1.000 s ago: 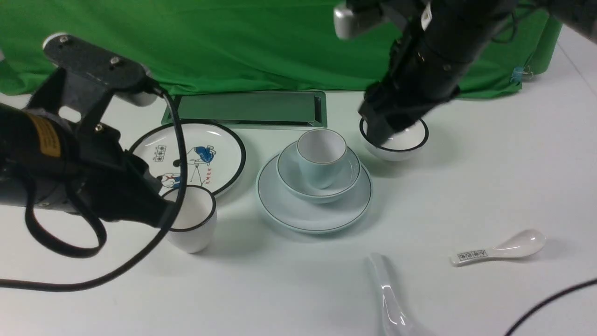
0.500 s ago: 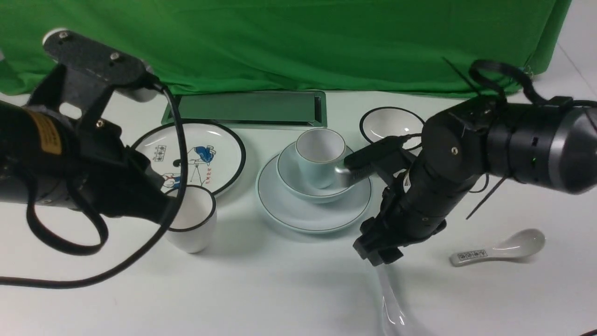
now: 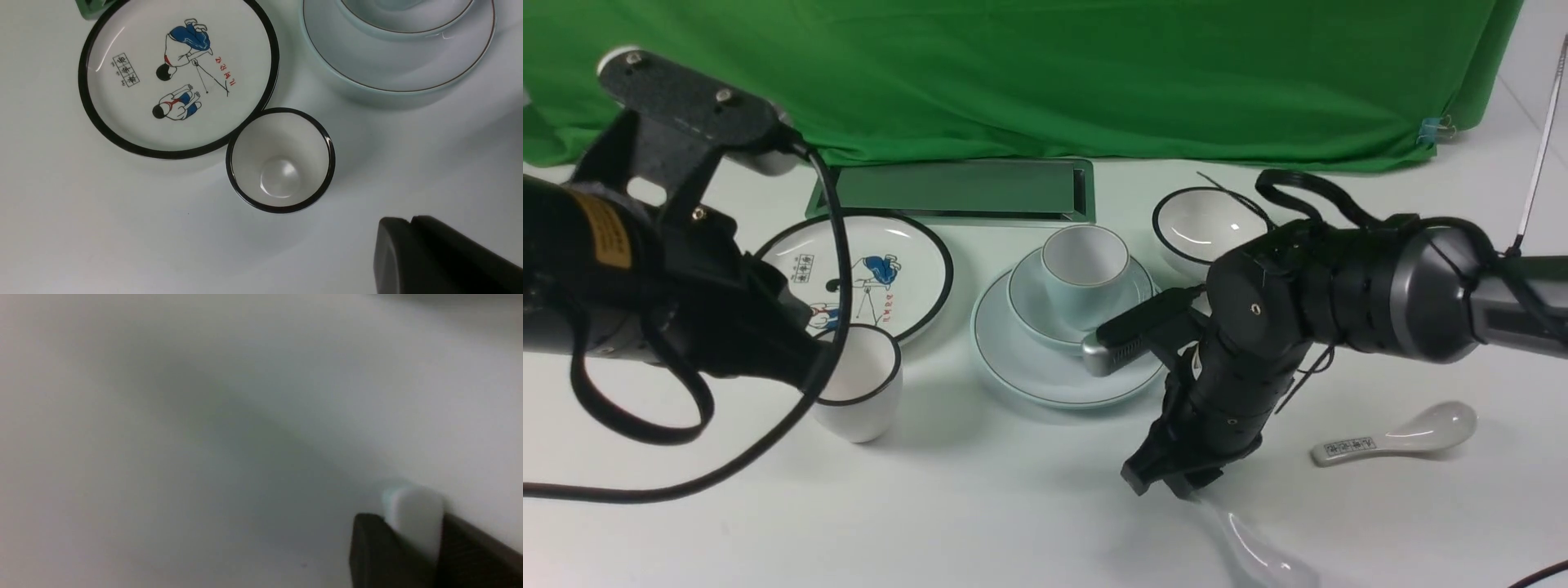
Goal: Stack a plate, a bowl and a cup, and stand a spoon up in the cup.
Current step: Use the right arm to grab a blue soup spoon, then use the right arm to put the blue soup spoon into the blue teacup in the middle
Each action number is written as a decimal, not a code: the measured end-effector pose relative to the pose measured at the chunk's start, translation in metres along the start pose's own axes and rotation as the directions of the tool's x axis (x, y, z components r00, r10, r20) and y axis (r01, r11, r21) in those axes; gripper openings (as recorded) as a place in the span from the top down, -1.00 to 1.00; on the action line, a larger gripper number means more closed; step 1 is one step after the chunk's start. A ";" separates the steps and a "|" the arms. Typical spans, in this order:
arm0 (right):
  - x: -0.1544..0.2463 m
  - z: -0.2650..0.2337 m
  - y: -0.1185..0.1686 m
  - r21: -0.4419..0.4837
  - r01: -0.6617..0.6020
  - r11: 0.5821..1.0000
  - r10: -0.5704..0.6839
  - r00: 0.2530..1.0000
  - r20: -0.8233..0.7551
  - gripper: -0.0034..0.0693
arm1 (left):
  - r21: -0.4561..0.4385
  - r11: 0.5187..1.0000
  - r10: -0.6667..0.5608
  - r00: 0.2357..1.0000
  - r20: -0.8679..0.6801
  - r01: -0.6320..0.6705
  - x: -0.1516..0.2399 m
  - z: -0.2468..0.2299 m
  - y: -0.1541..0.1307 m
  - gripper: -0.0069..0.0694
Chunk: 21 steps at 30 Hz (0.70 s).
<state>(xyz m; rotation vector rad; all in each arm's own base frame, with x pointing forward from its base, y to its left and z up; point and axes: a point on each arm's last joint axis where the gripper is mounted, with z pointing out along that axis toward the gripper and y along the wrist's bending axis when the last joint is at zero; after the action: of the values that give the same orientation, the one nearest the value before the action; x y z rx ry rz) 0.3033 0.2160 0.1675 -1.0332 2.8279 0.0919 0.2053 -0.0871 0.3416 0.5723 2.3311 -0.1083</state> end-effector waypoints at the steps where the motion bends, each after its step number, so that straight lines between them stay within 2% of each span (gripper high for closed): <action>1: -0.002 -0.007 0.000 -0.001 0.016 1.000 -0.016 1.000 -0.005 0.40 | 0.000 1.000 0.000 1.000 0.000 0.000 0.000 0.000 0.000 0.90; 3: -0.007 -0.028 0.000 0.003 0.049 0.999 -0.049 0.998 0.032 0.40 | 0.000 1.000 0.000 1.000 0.000 0.000 0.000 0.000 0.000 0.90; 7: -0.028 -0.090 -0.001 0.063 0.121 0.991 -0.134 0.950 0.283 0.40 | 0.000 1.000 0.000 1.000 0.002 0.000 0.000 0.000 0.000 0.90; 10: -0.047 -0.137 -0.004 0.177 0.137 0.975 -0.216 0.782 0.584 0.40 | -0.003 1.000 0.002 1.000 0.023 -0.002 -0.002 0.000 0.000 0.90; 12: -0.058 -0.153 -0.005 0.223 0.106 0.969 -0.236 0.664 0.710 0.40 | -0.004 1.000 0.003 0.999 0.035 -0.003 -0.003 0.000 0.000 0.90; 13: -0.059 -0.154 -0.005 0.226 0.101 0.969 -0.236 0.651 0.722 0.40 | -0.004 1.000 0.003 0.999 0.038 -0.003 -0.003 0.000 0.000 0.90; 15: -0.074 -0.164 -0.006 0.239 0.031 0.970 -0.225 0.477 0.850 0.40 | -0.005 1.000 0.003 0.999 0.041 -0.003 -0.004 0.000 0.000 0.90; 16: -0.075 -0.164 -0.007 0.239 0.027 0.971 -0.223 0.466 0.856 0.40 | -0.005 1.000 0.003 0.999 0.041 -0.003 -0.004 0.000 0.000 0.90; 19: -0.093 -0.153 -0.009 0.234 -0.024 0.972 -0.214 0.321 0.923 0.40 | -0.014 1.000 0.014 0.999 0.041 -0.013 -0.003 0.001 0.001 0.90; 21: -0.102 -0.137 -0.010 0.236 -0.034 0.971 -0.217 0.288 0.933 0.40 | -0.019 1.000 0.021 0.999 0.036 -0.020 0.000 0.004 0.001 0.90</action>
<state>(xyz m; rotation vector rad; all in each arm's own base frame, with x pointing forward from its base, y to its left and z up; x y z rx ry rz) 0.3733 0.2589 0.3177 -0.6855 1.5709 0.2846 0.2084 -0.0869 0.3382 0.5798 2.2879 -0.0866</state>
